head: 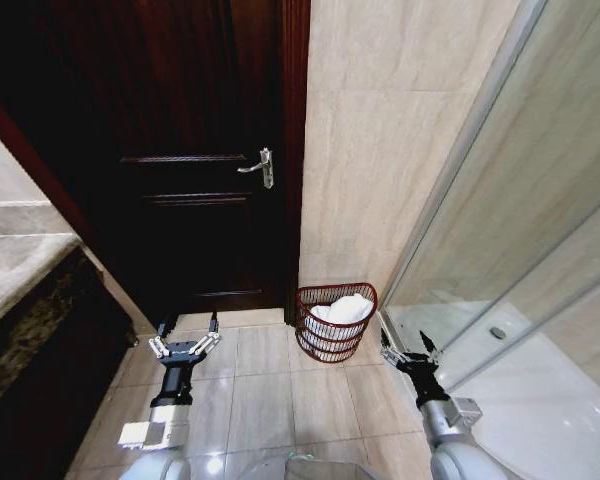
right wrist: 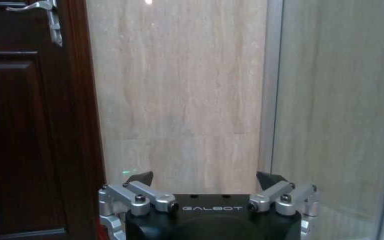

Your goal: Discard the used towel into the hamper.

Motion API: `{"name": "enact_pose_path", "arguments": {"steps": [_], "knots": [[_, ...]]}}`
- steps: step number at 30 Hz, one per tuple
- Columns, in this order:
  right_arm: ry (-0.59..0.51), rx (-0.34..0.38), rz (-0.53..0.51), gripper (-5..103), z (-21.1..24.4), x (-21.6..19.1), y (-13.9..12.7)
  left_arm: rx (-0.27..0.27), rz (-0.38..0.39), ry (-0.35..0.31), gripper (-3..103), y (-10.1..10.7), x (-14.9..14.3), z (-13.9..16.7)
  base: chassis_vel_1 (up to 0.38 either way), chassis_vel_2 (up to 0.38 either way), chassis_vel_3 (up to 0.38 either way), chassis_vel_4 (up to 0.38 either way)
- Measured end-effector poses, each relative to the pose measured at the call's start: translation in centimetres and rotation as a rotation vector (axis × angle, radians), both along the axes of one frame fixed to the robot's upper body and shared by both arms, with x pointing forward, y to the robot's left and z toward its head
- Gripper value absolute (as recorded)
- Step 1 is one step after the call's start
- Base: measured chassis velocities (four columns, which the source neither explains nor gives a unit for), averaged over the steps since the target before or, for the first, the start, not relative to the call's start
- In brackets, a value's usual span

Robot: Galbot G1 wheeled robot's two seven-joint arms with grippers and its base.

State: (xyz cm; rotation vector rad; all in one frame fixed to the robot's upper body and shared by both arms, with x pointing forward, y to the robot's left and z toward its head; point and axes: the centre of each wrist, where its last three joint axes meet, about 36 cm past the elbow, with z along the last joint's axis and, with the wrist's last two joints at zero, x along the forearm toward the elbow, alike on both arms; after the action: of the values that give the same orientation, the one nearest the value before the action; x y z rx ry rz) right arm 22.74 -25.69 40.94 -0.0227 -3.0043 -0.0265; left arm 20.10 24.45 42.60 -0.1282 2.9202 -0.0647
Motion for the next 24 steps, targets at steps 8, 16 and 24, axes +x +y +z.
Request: {"name": "enact_pose_path", "arguments": {"steps": [8,16,24], "knots": [[-0.002,0.006,0.003,100,-0.3,-0.3,0.6,-0.001,0.002,0.002,100,0.0,0.0,-0.3,0.081,-0.082,-0.084,0.089],[-0.014,0.009,0.009,100,-0.6,-0.9,1.3,0.009,0.004,0.001,100,0.1,0.0,-0.5,0.096,-0.08,-0.097,0.087],[-0.086,-0.056,-0.02,100,-1.5,-0.1,3.1,0.015,0.015,-0.005,100,0.1,-0.1,-0.8,0.032,-0.037,-0.029,0.033]]}}
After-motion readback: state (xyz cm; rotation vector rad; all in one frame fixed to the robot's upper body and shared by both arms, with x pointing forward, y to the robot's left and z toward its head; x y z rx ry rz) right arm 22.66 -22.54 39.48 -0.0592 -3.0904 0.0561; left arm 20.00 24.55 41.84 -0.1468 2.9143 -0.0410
